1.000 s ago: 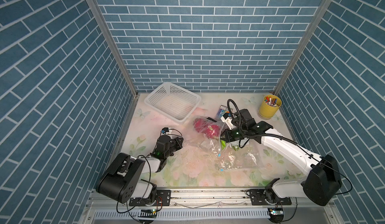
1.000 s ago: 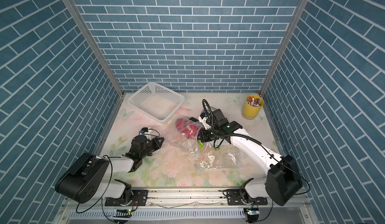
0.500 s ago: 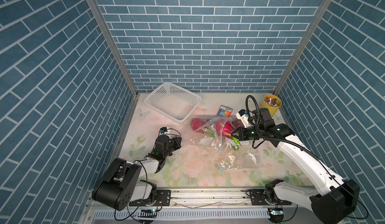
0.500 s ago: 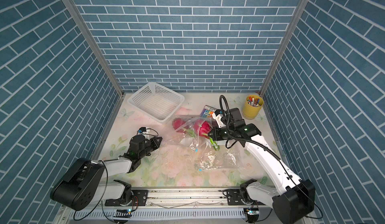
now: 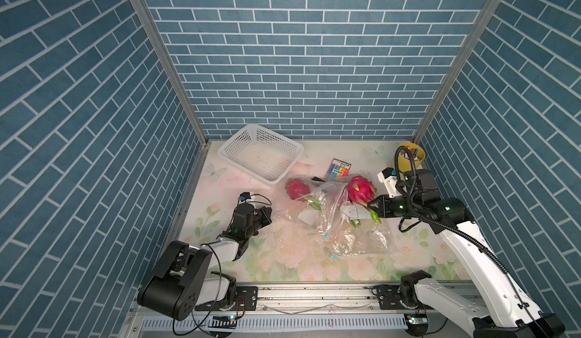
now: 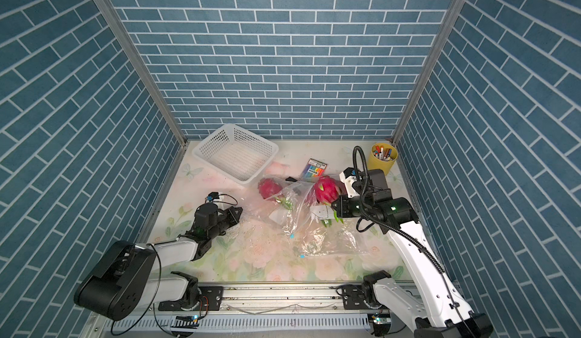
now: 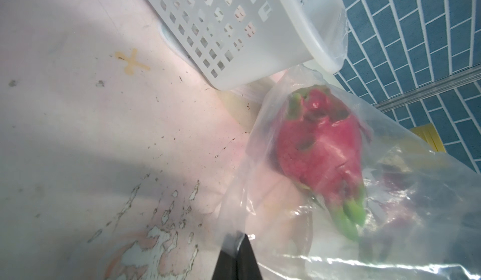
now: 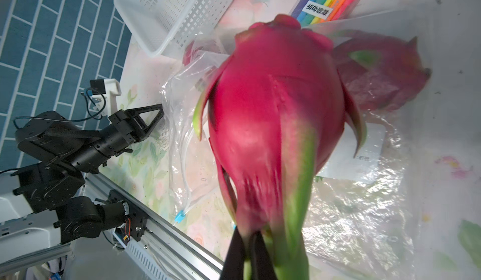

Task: Open the zip-top bag and take out the dragon fruit
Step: Pick up the dragon fruit from the zipper food storage bag, then place the dragon fruit in the basket.

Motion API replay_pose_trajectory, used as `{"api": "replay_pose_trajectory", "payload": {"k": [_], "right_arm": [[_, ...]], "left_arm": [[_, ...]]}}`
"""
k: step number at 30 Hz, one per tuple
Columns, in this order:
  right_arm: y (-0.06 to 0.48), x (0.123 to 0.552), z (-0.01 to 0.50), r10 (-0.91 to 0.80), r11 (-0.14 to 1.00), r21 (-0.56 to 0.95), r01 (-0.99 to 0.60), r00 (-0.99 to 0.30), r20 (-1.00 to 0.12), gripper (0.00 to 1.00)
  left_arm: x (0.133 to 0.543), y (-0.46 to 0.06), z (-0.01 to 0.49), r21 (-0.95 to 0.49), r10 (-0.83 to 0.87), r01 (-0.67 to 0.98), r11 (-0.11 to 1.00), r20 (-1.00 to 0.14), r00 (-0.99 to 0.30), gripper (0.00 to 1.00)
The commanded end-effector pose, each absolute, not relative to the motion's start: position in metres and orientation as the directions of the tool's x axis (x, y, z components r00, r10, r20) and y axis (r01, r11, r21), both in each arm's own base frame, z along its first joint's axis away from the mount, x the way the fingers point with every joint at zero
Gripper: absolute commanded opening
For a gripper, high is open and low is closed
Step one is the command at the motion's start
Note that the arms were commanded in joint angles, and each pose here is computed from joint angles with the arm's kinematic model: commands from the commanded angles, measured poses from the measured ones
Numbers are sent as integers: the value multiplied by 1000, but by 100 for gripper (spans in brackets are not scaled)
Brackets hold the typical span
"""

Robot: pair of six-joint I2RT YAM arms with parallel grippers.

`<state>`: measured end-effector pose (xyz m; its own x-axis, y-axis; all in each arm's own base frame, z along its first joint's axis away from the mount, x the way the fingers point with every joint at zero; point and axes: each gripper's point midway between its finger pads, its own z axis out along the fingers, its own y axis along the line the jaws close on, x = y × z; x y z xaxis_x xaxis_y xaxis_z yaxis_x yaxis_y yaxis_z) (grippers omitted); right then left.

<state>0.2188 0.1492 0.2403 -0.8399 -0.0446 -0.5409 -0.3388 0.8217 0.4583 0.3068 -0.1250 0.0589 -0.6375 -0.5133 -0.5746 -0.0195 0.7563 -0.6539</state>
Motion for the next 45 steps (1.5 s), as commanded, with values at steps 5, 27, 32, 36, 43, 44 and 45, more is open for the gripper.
{"api": "replay_pose_trajectory", "payload": {"k": [5,27,32,36,43,44,45], "right_arm": [[164,250,289,-55,786,441,-434,-759,-649,0],[396,423,268,-173,618,450,-645,-669,-722,0],[432,453,228,-183,625,484,-613,-718,-672,0],[454,474,211,-148,640,508,-576,-742,-654,0],[474,482,176,-100,658,563,-500,-799,-593,0],[474,482,171,-95,662,568,-489,-807,-583,0],[476,481,165,-89,669,574,-472,-818,-569,0]], "left_arm": [[307,-120,62,-626,-490,-6,780,-604,-629,0],[299,-127,63,-624,-449,55,779,-618,-646,0],[298,-128,62,-626,-445,63,777,-617,-649,0],[296,-130,62,-640,-452,68,766,-610,-650,0],[294,-130,61,-642,-454,67,764,-608,-652,0],[294,-129,61,-643,-455,66,763,-606,-653,0],[294,-129,61,-642,-453,67,764,-608,-652,0]]}}
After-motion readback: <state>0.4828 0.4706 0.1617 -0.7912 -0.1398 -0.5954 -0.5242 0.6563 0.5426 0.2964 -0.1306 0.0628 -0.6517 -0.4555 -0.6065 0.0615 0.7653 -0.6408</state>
